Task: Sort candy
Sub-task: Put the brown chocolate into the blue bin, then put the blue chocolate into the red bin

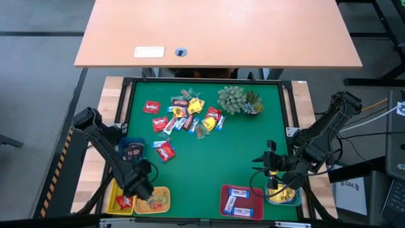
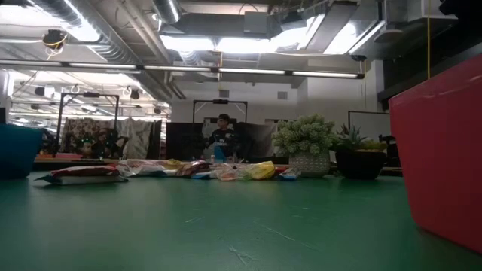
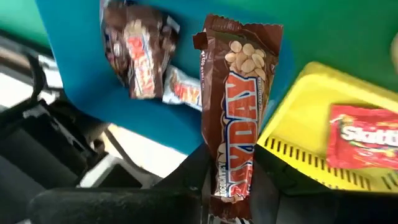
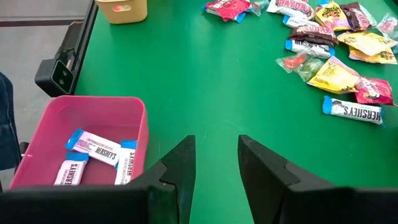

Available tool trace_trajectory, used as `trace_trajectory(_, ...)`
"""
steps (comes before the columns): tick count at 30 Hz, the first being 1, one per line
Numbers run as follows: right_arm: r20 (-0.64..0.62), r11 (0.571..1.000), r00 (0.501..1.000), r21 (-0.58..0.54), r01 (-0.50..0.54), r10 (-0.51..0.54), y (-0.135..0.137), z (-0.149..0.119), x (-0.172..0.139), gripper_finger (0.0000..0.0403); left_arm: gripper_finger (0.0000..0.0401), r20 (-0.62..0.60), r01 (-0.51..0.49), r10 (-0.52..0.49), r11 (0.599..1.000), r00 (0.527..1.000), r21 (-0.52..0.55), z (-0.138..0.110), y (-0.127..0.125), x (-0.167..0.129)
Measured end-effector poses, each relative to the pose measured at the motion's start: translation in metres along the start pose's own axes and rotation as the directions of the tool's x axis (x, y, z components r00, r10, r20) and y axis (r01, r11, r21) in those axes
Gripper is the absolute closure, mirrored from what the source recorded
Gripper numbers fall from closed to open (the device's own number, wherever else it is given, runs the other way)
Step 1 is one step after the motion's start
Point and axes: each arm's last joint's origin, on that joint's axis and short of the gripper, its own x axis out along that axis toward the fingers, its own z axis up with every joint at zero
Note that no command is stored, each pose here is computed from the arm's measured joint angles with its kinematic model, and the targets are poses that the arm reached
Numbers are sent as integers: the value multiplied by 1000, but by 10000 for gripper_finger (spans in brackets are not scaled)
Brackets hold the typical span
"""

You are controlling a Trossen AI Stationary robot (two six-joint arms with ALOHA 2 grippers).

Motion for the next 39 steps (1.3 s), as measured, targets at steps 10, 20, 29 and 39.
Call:
trace_trajectory(10,0,999,1000,41,0,0,0,0,0,283,296,-43,-58,56,996,998,-72,-4,2,17)
trace_trajectory(20,-6,999,1000,40,-5,6,0,0,0,283,233,-40,-67,64,994,997,-81,-3,2,19)
trace_trajectory(29,24,999,999,39,28,-29,-1,1,0,283,232,71,-64,73,990,995,-126,10,6,11)
trace_trajectory(39,-6,991,991,-16,132,-132,-38,26,27,283,244,432,-59,104,992,896,-116,47,15,-20)
